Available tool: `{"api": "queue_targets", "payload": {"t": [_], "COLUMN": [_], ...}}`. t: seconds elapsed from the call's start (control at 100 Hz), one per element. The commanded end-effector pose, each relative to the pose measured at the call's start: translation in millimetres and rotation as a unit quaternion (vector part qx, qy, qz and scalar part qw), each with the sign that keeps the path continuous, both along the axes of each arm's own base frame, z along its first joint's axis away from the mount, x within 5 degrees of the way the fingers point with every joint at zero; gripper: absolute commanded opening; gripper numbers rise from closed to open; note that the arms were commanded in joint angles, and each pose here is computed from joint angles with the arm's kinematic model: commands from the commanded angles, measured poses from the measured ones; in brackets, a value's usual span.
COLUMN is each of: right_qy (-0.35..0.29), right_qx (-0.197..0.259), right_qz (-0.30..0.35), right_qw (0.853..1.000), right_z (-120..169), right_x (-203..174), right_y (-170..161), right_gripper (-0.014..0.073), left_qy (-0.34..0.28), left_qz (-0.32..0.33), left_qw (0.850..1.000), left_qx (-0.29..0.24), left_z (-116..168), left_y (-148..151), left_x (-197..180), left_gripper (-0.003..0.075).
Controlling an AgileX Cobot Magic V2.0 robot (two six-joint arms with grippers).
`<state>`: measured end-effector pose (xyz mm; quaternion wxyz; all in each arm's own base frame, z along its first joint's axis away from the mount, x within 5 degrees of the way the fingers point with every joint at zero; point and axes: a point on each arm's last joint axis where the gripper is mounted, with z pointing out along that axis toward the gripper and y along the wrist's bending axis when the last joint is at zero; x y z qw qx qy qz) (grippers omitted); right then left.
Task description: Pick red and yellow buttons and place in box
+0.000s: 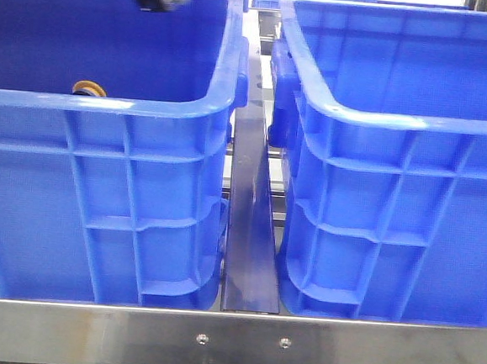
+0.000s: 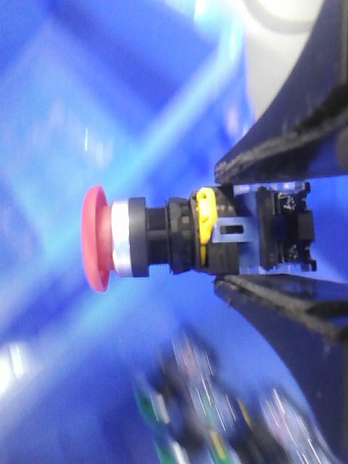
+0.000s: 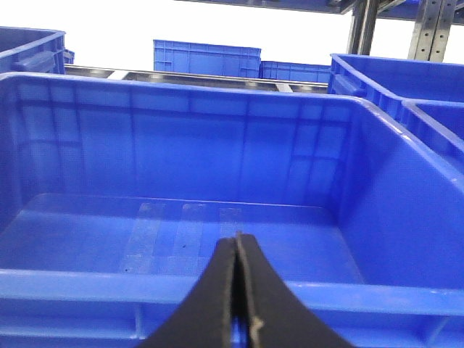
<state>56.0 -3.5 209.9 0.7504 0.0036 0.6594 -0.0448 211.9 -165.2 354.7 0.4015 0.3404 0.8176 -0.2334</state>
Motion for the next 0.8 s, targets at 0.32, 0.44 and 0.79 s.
{"api": "queue_targets", "payload": {"t": [0.32,0.44,0.79], "right_qy": [-0.043,-0.01,0.142], "right_qx": [-0.008,-0.005,0.016], "right_qz": [-0.002,-0.008,-0.021], "right_qw": [0.999,1.0,0.989], "right_z": [9.4,22.0,75.9], "right_x": [-3.4,-6.5,-6.8], "right_y": [0.3,-0.5,-3.1], "right_gripper": [-0.0066,-0.0066,-0.0066], "left_qy": [-0.034,-0.034,-0.034], "left_qz": [-0.036,-0.036,-0.036], "left_qw": [0.998,0.998,0.998], "left_qx": [-0.047,-0.047,-0.047], "left_z": [20.2,20.2,20.2], "left_y": [-20.6,-20.6,-20.6], "left_x": [-19.3,-19.3,-19.3], "left_gripper": [0.0137,0.0137,0.0137]}}
